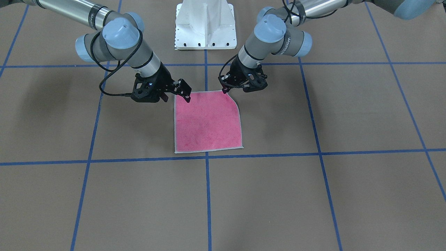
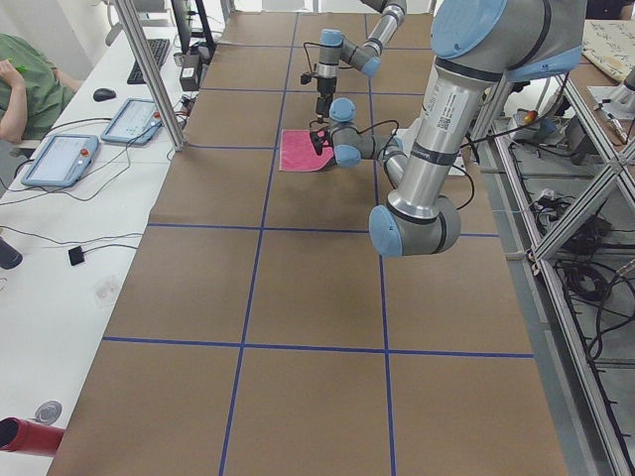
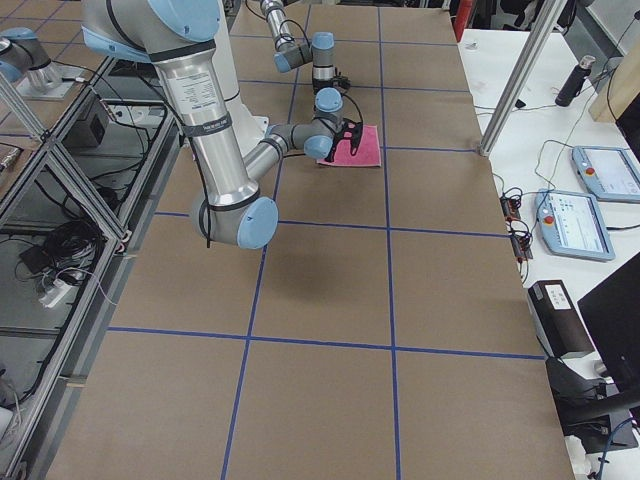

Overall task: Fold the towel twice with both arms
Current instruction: 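Lower the right gripper onto the towel's opposite corner and grasp it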

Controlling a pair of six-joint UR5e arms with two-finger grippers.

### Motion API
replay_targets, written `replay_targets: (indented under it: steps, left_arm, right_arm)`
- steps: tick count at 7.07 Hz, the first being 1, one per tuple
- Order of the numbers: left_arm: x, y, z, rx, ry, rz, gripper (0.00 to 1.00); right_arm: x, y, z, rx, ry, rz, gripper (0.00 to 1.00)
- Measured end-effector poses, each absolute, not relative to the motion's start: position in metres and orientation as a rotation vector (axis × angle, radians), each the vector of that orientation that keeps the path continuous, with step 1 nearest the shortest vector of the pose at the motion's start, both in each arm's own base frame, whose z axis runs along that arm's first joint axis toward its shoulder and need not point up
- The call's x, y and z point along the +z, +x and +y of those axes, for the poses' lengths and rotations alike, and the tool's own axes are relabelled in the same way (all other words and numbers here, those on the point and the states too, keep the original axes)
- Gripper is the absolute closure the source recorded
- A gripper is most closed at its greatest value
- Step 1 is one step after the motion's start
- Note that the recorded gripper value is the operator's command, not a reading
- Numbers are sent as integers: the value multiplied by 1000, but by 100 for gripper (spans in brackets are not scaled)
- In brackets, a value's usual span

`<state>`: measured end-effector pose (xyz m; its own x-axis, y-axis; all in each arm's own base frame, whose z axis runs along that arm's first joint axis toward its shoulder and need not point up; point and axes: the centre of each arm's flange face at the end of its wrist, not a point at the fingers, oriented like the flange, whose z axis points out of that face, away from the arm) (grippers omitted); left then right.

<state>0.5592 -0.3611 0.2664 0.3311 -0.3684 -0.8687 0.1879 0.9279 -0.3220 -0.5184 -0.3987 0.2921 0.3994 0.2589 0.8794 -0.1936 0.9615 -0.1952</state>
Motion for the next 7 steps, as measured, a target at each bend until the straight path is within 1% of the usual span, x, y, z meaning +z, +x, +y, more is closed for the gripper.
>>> replay_targets:
  steps: [3,7]
  left_arm:
    - [266,559,-361,-365,-175,1181,100]
    - [266,559,-361,-365,-176,1181,100]
  right_arm:
    - [304,-532,-392,281,-83,-1099,4]
    - [307,-532,-386,270,-98,-1096,10]
